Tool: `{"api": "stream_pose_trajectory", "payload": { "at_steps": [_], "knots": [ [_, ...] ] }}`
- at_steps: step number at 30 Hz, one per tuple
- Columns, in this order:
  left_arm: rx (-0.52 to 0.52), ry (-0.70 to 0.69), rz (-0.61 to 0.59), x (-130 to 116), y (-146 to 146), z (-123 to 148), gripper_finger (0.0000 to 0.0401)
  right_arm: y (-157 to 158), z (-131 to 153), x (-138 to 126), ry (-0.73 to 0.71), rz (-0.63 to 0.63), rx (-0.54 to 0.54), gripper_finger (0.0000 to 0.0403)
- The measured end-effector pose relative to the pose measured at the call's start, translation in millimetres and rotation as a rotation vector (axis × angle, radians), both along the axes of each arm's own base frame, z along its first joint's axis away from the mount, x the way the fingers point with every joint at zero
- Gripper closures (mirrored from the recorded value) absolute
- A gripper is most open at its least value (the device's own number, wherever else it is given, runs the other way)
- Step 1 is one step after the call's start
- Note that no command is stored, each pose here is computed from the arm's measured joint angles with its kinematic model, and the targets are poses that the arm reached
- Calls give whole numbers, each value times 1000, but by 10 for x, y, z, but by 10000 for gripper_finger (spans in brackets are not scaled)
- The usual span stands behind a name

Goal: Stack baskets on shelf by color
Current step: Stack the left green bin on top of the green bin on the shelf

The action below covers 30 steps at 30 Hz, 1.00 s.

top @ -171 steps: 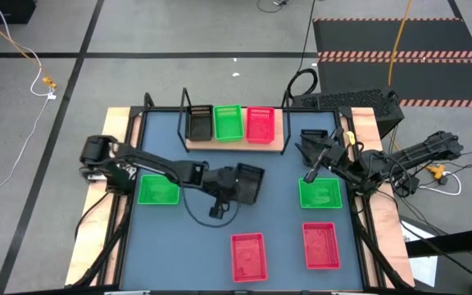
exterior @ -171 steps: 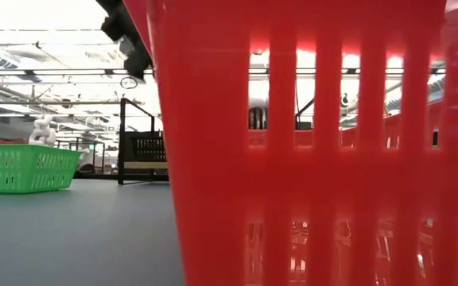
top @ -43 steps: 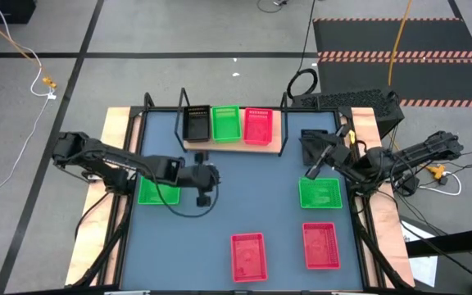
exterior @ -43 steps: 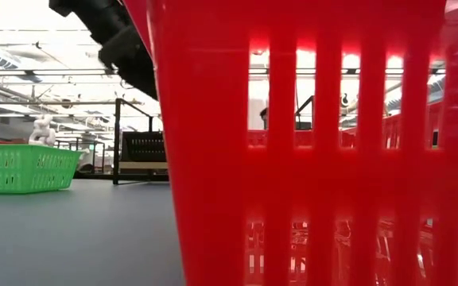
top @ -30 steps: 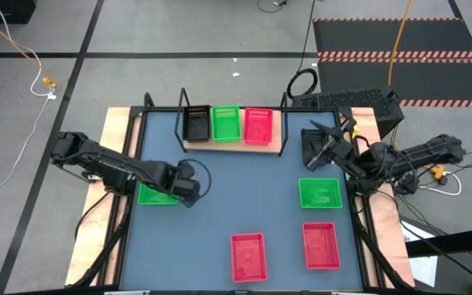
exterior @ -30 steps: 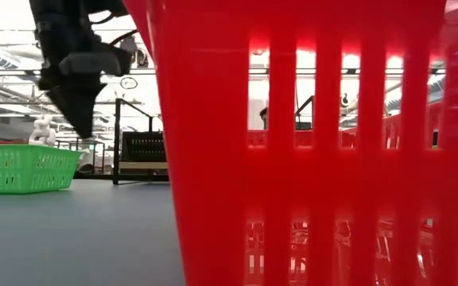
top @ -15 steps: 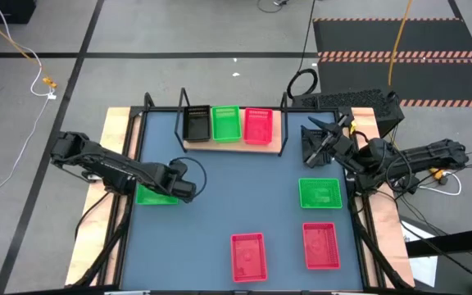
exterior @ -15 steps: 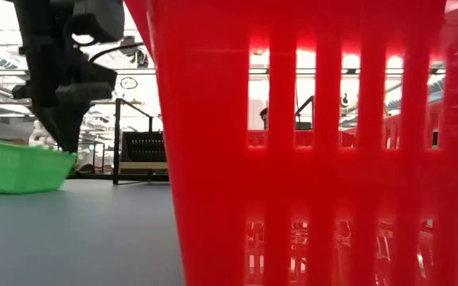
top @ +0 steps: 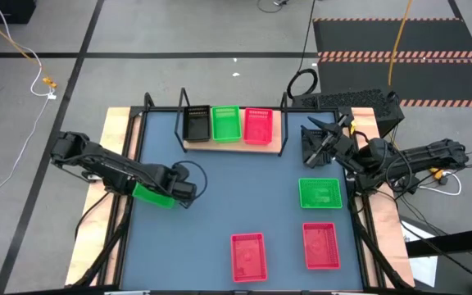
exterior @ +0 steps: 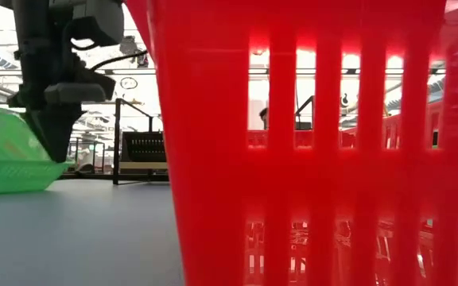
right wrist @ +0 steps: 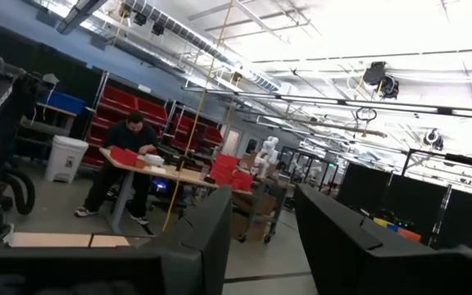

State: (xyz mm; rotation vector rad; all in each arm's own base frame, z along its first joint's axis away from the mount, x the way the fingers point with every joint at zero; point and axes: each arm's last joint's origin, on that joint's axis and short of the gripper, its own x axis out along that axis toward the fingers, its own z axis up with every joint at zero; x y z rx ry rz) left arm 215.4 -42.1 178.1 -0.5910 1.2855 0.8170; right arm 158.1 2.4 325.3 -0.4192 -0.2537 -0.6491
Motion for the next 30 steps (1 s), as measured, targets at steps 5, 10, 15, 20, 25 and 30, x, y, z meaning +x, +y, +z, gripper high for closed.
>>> {"api": "stream_pose_trajectory", "payload": {
  "at_steps": [5,10,15,20,25,30],
  "knots": [
    [17,-29,-77,75,-21,109,350,0,-1,0,-7,5,12,273],
    [52,-28,-131,82,-19,115,292,0,-4,2,-4,7,14,273],
    [56,-26,-140,81,-18,116,248,0,-6,3,-3,7,14,273],
    [53,-20,-152,77,-18,110,286,1,-6,3,-2,7,13,273],
    [23,21,-168,10,-13,10,360,1,-6,3,-2,7,13,273],
    [10,25,-179,-3,-15,-19,391,1,-7,4,-1,7,13,273]
  ]
}}
